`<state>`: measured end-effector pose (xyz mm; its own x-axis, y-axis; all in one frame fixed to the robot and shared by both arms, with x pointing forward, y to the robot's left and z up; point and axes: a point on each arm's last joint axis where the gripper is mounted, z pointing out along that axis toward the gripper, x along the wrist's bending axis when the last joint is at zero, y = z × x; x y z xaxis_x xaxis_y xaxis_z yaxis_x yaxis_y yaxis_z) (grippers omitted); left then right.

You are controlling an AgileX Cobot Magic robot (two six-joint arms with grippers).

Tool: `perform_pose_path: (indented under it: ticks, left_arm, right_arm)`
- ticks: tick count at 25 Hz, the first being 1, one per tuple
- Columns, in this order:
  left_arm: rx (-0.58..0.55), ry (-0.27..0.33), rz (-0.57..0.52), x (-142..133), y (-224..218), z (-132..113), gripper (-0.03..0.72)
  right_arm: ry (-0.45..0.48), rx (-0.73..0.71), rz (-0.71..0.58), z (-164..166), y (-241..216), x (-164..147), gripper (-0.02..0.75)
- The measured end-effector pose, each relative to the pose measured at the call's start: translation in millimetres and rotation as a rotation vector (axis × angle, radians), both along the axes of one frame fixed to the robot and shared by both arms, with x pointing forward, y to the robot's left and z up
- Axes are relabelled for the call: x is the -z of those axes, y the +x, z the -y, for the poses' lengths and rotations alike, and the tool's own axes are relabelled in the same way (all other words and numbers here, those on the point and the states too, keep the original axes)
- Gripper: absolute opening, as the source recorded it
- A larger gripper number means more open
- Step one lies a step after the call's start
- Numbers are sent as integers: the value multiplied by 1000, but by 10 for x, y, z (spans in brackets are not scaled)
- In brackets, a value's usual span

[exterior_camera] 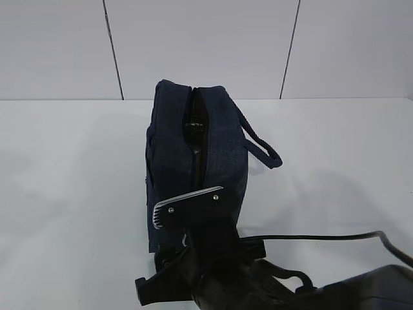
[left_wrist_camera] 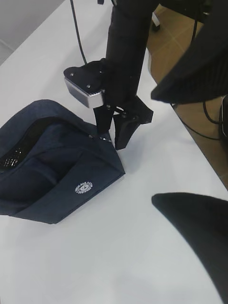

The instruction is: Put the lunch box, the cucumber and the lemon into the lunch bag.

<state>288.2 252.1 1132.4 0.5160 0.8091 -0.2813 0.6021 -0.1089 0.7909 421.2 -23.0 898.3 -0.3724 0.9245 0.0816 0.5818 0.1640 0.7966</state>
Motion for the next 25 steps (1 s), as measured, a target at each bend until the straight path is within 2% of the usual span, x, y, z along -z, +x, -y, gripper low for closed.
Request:
perform_pose_path:
  ticks: [4, 16, 21, 25]
  left_arm:
    - [6, -11, -8, -1, -7, 9, 432]
    - [26, -6, -19, 7, -22, 16, 432]
    - [29, -6, -19, 7, -24, 18, 432]
    - [34, -6, -21, 8, -28, 21, 432]
  right_arm:
    - [-23, 41, -18, 26, 9, 12, 483]
    - [13, 176, -24, 59, 61, -25, 483]
    - [43, 201, -28, -38, 113, -54, 483]
    - [14, 218, -44, -108, 152, 21, 483]
